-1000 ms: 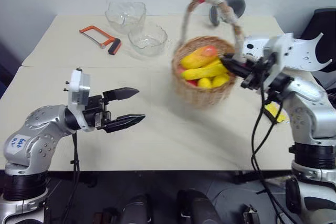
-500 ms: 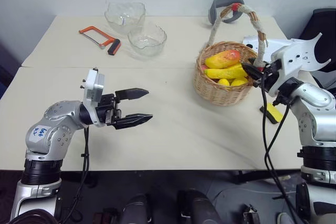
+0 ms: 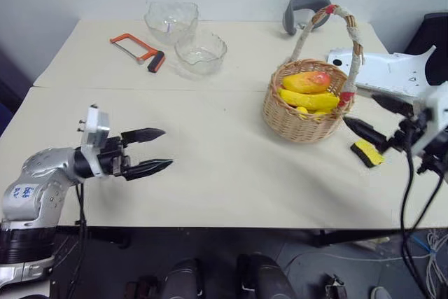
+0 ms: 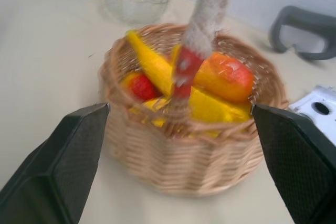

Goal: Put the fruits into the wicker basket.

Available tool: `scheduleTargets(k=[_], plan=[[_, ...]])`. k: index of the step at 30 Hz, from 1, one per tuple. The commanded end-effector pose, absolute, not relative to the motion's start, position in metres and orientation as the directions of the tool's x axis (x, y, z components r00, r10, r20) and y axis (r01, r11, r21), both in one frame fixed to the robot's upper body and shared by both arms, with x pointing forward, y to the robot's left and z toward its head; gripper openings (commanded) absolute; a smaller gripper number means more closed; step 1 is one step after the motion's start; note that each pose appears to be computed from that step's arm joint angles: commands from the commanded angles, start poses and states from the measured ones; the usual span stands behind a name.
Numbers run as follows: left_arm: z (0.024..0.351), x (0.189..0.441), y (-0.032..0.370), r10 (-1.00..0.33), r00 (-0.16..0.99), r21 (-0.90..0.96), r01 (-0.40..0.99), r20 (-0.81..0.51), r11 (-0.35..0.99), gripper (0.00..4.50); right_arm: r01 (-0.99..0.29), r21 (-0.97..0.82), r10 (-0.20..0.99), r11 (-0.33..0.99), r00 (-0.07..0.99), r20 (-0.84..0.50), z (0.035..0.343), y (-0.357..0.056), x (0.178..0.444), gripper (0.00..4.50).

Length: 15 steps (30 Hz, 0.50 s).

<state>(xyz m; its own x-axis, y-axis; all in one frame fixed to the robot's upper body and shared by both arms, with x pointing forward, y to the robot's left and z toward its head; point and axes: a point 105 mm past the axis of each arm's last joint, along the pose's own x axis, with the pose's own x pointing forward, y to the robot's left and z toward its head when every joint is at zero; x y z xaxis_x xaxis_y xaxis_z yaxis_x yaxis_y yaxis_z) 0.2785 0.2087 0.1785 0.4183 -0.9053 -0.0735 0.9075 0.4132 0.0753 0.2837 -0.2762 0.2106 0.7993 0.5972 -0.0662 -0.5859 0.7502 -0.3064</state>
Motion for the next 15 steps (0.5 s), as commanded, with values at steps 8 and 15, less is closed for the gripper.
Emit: scheduleTargets(k=[8, 15], plan=[[0.141, 0.264, 0.240, -0.788, 0.565, 0.215, 0.824, -0.244, 0.525, 4.50, -0.860, -0.408, 0.902, 0.306, 0.399, -0.165, 0.148, -0.175, 0.250, 4.43], [0.138, 0.258, 0.227, -0.792, 0.575, 0.308, 0.806, -0.203, 0.506, 4.50, -0.867, -0.445, 0.947, 0.223, 0.301, -0.112, 0.126, -0.127, 0.272, 4.43]])
